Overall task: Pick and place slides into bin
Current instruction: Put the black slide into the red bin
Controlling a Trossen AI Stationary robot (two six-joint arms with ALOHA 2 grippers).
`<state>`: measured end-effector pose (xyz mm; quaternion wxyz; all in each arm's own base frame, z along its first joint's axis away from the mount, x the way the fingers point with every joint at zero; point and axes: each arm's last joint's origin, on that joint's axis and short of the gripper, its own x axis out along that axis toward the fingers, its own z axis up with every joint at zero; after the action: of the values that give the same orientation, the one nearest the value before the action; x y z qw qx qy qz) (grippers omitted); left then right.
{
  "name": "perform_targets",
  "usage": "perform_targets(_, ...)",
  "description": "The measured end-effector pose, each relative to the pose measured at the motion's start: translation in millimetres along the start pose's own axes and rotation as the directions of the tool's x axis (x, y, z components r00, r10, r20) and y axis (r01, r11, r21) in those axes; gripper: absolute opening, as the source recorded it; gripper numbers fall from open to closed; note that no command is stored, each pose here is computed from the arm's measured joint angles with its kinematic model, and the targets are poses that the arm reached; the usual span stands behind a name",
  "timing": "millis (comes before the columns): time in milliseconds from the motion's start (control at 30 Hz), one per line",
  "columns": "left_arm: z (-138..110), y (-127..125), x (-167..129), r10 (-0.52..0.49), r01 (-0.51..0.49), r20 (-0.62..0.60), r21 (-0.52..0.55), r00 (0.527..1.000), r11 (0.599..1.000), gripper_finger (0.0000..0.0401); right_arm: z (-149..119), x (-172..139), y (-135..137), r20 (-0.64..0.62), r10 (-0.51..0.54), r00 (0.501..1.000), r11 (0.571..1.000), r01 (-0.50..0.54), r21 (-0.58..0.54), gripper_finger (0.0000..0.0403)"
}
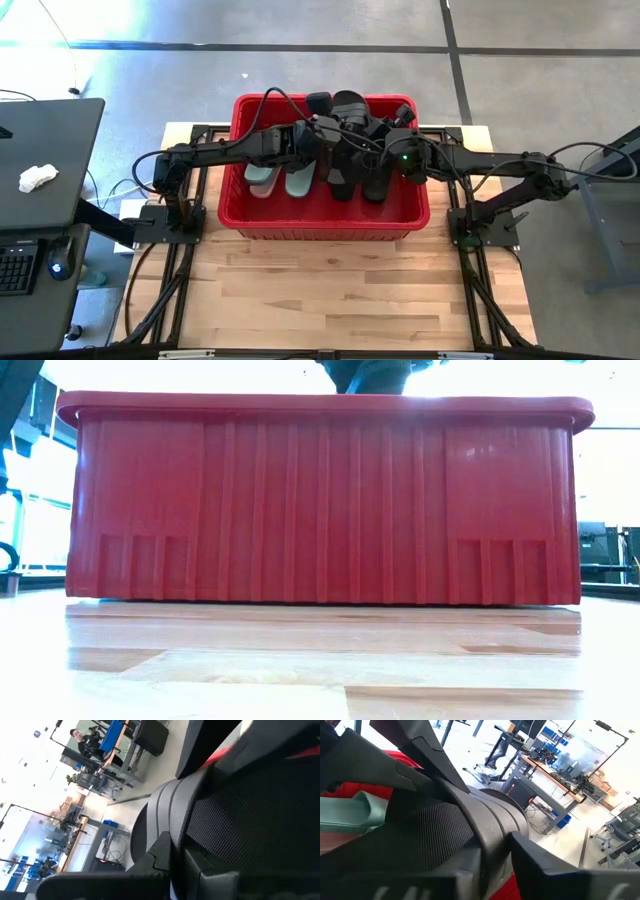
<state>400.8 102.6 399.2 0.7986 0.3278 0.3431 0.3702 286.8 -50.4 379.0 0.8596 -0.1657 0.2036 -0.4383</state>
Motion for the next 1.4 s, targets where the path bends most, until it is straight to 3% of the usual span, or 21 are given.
perform_targets(167, 0.0, -0.1, 0.0, -0.003, 0.003, 0.001, 0.024, 1.0, 1.0, 0.0008, 0.0, -0.1, 0.0, 0.001, 0.004, 1.0, 1.0, -0.004, -0.003, 0.0008)
perform_targets(400, -0.7, -1.7, -1.1, -0.033, 0.032, 0.005, 0.089, 0.999, 0.995, 0.0069, -3.9, 0.0, 0.4, -0.032, -0.013, 0.999, 0.999, 0.011, -0.045, 0.0002)
perform_targets(633, 0.1, 9.3, -11.3, -0.057, 0.053, 0.051, 0.075, 0.997, 0.996, 0.0149, -8.2, -1.1, -3.4, -0.076, -0.112, 0.991, 0.99, 0.105, -0.09, 0.0001)
perform_targets(867, -7.4, 19.1, -23.4, -0.079, 0.077, 0.018, 0.104, 0.997, 0.992, 0.0209, -21.4, -7.2, -8.0, -0.164, -0.104, 0.981, 0.989, 0.085, -0.12, 0.0)
perform_targets(1100, -17.7, 32.7, -41.1, -0.121, 0.122, -0.01, 0.115, 0.993, 0.986, 0.0222, -53.3, -7.1, -20.6, -0.393, -0.083, 0.916, 0.996, 0.068, -0.052, 0.0)
perform_targets(1400, -36.4, 28.0, -48.2, -0.226, 0.253, -0.142, 0.208, 0.964, 0.945, 0.0223, -68.0, 13.7, -27.9, -0.491, -0.021, 0.871, 1.0, 0.026, 0.003, 0.0)
